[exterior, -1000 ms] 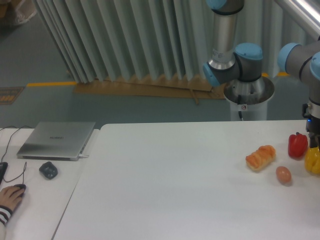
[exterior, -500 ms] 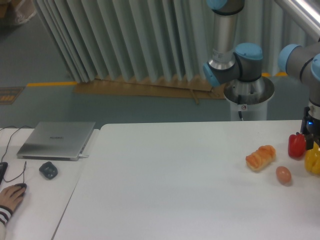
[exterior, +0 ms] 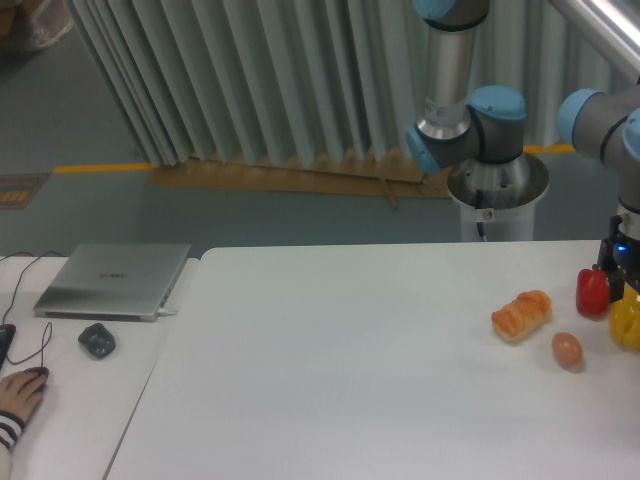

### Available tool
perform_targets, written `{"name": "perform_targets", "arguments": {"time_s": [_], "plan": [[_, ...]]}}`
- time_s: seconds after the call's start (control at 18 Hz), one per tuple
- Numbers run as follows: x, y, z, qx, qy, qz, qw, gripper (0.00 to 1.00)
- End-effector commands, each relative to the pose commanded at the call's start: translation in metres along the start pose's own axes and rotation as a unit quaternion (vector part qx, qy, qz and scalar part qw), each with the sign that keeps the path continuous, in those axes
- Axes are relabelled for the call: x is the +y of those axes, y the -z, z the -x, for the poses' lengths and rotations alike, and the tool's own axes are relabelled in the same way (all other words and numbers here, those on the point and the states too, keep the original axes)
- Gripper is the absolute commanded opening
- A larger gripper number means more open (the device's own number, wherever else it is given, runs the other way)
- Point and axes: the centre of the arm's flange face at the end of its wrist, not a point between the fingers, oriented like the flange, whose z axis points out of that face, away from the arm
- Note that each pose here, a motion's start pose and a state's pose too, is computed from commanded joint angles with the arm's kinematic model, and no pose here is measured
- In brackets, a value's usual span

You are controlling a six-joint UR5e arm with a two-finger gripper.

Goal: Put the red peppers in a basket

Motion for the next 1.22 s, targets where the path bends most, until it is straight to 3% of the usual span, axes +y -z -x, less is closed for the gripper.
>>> {"name": "perform_targets", "arguments": {"time_s": [0.33, 0.56, 0.78, 0.89, 1.06, 1.22], "plan": [[-0.006, -0.004, -0.003, 0.006, -0.003, 0.002, 1.0, 1.0], [0.004, -0.028, -0.03, 0.034, 0.011, -0.002, 0.9993, 1.0], [0.007, -0.008, -0.04, 0.028, 0.041, 0.005, 0.9988, 1.0], [0.009, -0.003, -0.049, 0.063, 0.057, 0.007, 0.9963, 1.0], [0.011, 0.01, -0.067, 0.081, 0.063, 0.009, 0.9946, 1.0], [0.017, -0.011, -0.085, 0.115, 0.052, 0.033, 0.9914, 1.0]]}}
